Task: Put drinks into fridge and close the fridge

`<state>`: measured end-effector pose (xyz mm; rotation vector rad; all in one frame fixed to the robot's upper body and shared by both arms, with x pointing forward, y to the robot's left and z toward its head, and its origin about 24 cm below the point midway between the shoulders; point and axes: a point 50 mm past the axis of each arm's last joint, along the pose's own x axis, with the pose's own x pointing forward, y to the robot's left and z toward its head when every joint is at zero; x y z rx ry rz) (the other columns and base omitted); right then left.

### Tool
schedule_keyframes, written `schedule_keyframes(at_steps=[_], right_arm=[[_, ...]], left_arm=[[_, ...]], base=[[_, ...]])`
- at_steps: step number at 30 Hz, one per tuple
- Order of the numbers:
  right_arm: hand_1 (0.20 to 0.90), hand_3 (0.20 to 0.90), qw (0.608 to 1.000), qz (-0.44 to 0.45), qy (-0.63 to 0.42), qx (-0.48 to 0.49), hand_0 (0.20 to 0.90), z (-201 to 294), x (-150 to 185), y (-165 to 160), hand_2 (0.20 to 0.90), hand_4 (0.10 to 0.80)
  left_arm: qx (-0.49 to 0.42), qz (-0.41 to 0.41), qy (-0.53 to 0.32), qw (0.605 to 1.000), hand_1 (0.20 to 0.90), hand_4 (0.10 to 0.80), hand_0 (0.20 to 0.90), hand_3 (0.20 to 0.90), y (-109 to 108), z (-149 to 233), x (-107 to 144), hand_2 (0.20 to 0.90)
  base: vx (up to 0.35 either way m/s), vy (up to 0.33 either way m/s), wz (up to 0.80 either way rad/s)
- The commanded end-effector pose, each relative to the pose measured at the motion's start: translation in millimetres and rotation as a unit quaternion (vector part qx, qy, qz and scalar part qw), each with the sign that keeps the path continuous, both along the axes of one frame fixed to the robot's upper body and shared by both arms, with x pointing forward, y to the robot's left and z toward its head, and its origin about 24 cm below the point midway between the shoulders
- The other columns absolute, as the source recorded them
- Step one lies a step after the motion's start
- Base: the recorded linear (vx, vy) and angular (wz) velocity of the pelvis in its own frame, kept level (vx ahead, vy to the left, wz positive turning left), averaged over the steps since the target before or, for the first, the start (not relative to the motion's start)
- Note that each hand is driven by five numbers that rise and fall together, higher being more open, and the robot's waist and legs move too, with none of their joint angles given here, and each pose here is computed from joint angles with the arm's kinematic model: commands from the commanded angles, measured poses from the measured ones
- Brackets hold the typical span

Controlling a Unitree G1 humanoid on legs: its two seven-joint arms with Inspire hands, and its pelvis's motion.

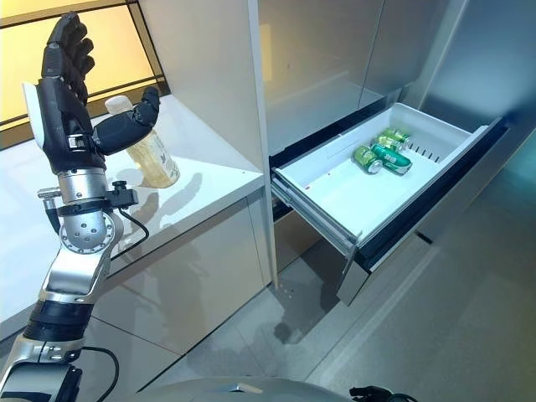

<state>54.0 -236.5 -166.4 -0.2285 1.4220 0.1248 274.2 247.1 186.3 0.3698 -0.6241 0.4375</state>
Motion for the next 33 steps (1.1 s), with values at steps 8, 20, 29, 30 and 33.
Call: schedule_keyframes(at_steps=[8,20,29,30,33], right_arm=[[0.9,0.9,0.999,0.004,-0.008,0.036,0.9,-2.8,7.9,19.5,0.9,0.8],[0.9,0.9,0.999,0.01,-0.004,0.034,0.9,-1.9,11.0,18.0,0.9,0.8],[0.9,0.9,0.999,0.013,-0.001,0.032,0.9,-1.8,10.7,17.0,0.9,0.8],[0.9,0.9,0.999,0.014,-0.001,0.033,0.9,-1.7,11.0,17.2,0.9,0.8],[0.9,0.9,0.999,0.018,0.001,0.031,0.9,-1.7,10.8,16.6,0.9,0.8]], left_arm=[[-0.031,0.042,-0.011,0.999,0.9,0.8,0.9,0.9,25.4,25.7,14.0,0.9],[-0.102,0.034,0.065,0.992,0.9,0.8,0.9,0.9,31.5,0.1,28.6,0.9],[-0.174,-0.008,0.115,0.978,0.9,0.8,0.9,0.9,29.0,-18.1,36.7,0.9],[-0.184,-0.009,0.119,0.976,0.9,0.8,0.9,0.9,28.4,-20.1,37.5,0.9],[-0.203,-0.002,0.124,0.971,0.9,0.8,0.9,0.9,29.8,-25.8,39.5,0.9]], base=[[0.0,0.0,0.0],[0.0,0.0,0.0],[0.0,0.0,0.0],[0.0,0.0,0.0],[0.0,0.0,0.0]])
